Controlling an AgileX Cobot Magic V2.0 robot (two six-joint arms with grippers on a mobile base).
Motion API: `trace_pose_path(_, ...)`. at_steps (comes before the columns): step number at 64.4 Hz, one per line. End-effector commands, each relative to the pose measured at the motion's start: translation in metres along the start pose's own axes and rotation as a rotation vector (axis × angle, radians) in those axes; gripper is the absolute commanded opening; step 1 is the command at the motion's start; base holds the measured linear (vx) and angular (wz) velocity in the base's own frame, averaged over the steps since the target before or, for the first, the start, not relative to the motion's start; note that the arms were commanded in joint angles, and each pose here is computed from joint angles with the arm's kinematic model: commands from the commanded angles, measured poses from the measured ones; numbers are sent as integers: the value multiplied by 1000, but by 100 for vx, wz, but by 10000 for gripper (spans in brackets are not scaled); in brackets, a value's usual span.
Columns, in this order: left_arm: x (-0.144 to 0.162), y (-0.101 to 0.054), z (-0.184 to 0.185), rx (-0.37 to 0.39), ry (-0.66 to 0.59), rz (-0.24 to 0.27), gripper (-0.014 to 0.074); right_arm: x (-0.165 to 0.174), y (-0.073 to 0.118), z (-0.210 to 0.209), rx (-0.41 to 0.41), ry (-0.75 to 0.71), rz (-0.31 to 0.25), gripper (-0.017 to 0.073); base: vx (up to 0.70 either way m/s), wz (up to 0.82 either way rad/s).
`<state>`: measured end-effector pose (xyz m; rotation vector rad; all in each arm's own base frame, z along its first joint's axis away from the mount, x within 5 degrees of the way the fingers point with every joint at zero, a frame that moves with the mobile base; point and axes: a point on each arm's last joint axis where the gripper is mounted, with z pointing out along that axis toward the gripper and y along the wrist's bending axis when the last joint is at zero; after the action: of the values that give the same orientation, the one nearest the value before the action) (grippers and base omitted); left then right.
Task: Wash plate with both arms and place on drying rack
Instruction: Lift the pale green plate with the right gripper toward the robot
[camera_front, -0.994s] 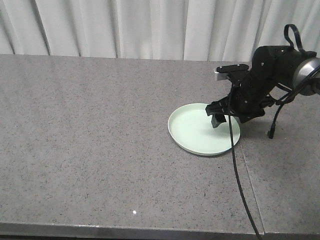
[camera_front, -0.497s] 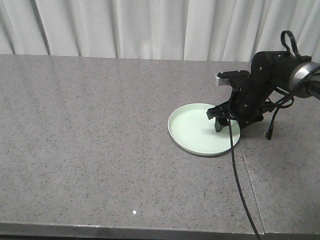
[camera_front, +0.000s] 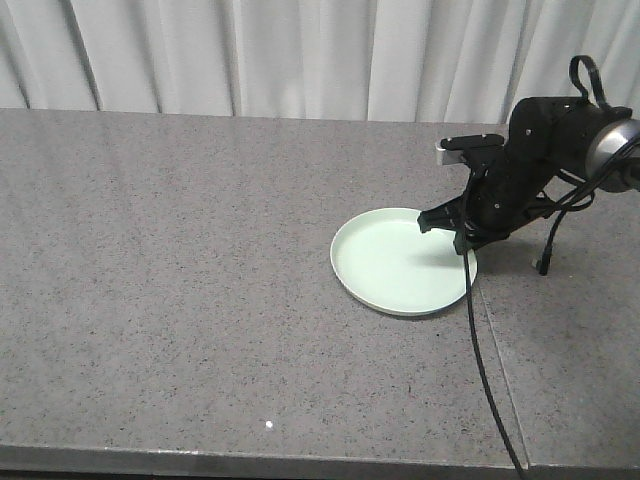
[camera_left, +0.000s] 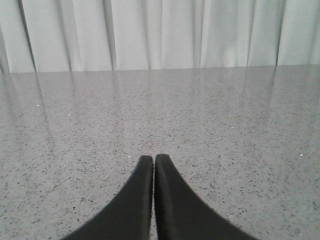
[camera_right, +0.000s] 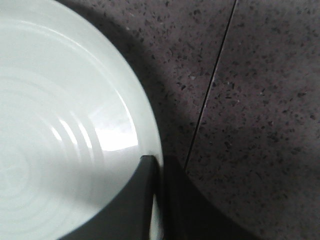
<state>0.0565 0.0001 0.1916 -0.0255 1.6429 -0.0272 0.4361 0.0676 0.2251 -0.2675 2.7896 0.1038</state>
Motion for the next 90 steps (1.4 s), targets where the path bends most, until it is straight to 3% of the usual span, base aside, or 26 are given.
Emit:
trace_pose_path(1, -3, -1, -1, 9, -79, -13, -5, -10, 3, -74, 11, -211, -28, -8, 0, 0)
trace_pose_path(16, -3, -1, -1, 9, -79, -13, -5, 22, 16, -192, -26, -458, -68, -8, 0, 0)
trace_pose_path(24, -3, -1, -1, 9, -79, -13, -5, 67, 23, -246, -40, -597, -75, -8, 0, 0)
trace_pose_path(31, -3, -1, -1, 9, -79, -13, -5, 118, 28, -270, -61, -680, -72, -8, 0, 0)
trace_pose_path(45, -3, -1, -1, 9, -79, -13, -5, 231, 33, -281, -68, -830, -53, -6, 0, 0)
trace_pose_path(58, -3, -1, -1, 9, -79, -13, -5, 309, 35, -269, -109, -890, 53, -5, 0, 0)
trace_pose_path(63, -3, -1, -1, 9, -79, -13, -5, 328, 34, -262, -123, -897, 111, -5, 0, 0)
trace_pose_path(71, -3, -1, -1, 9, -79, -13, -5, 356, 32, -253, -100, -900, 144, -5, 0, 0)
trace_pose_path(90, -3, -1, -1, 9, -79, -13, -5, 394, 30, -254, -65, -1017, 127, -5, 0, 0)
